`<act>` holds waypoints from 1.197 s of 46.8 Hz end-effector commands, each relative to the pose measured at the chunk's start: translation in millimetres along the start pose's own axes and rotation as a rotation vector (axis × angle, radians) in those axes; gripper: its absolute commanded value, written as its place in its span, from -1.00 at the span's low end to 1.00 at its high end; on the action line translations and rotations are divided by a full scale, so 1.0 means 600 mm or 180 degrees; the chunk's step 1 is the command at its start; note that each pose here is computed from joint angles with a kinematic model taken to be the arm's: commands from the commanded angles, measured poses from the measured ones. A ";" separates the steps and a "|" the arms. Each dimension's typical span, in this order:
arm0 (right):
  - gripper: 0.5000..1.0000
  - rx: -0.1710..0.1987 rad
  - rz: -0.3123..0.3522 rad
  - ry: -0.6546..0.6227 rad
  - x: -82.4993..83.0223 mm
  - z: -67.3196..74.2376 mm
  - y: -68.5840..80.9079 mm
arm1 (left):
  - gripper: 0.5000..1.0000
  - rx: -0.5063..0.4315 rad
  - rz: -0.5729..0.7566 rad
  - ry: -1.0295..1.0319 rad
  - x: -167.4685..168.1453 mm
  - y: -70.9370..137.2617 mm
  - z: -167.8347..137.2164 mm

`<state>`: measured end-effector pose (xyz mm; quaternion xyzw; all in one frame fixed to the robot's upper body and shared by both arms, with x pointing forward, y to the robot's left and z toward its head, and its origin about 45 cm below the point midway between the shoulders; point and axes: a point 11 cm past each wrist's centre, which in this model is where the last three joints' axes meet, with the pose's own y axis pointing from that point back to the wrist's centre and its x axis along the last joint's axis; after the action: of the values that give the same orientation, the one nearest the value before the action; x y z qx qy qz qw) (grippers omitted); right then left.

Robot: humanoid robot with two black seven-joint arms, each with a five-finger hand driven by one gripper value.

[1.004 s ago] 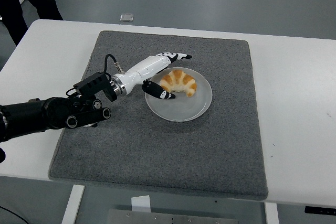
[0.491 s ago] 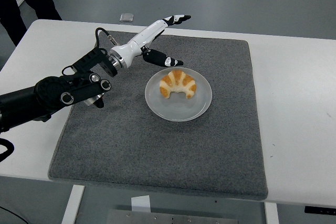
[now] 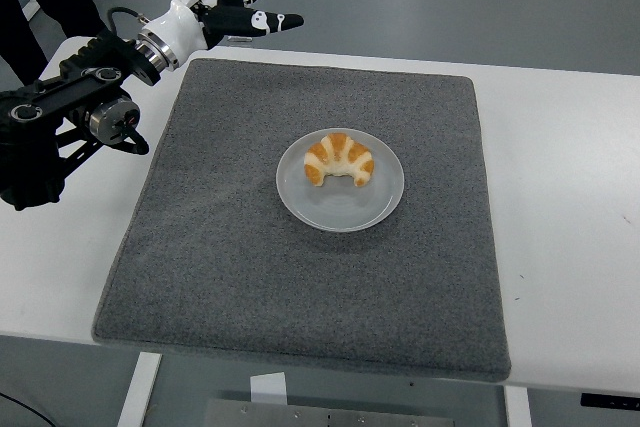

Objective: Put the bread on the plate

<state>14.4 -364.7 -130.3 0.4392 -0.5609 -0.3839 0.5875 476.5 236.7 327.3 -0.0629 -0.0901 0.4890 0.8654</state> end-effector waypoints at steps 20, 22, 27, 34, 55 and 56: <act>0.81 0.0001 -0.0003 0.0004 0.000 0.000 0.000 | 0.98 -0.0178 0.0440 0.1101 0.083 0.039 -0.011; 0.81 0.0001 -0.0008 0.0004 0.000 0.000 0.000 | 0.98 -0.0167 0.0482 0.1136 0.088 0.044 -0.018; 0.81 0.0001 -0.0008 0.0000 0.000 0.000 0.000 | 0.98 -0.0111 0.0537 0.1151 0.093 0.054 -0.033; 0.81 0.0001 -0.0003 0.0004 0.000 0.000 0.000 | 0.98 -0.0007 0.0631 0.1171 0.103 0.064 -0.049; 0.81 0.0001 -0.0003 0.0004 0.000 0.000 0.000 | 0.97 0.0184 0.0844 0.1198 0.128 0.084 -0.076; 0.81 0.0001 -0.0003 0.0004 0.000 0.000 0.000 | 0.97 0.0191 0.0854 0.1178 0.130 0.084 -0.076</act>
<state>14.4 -364.8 -130.3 0.4399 -0.5602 -0.3836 0.5878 482.9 324.9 282.0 -0.1436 0.0977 0.5754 0.7992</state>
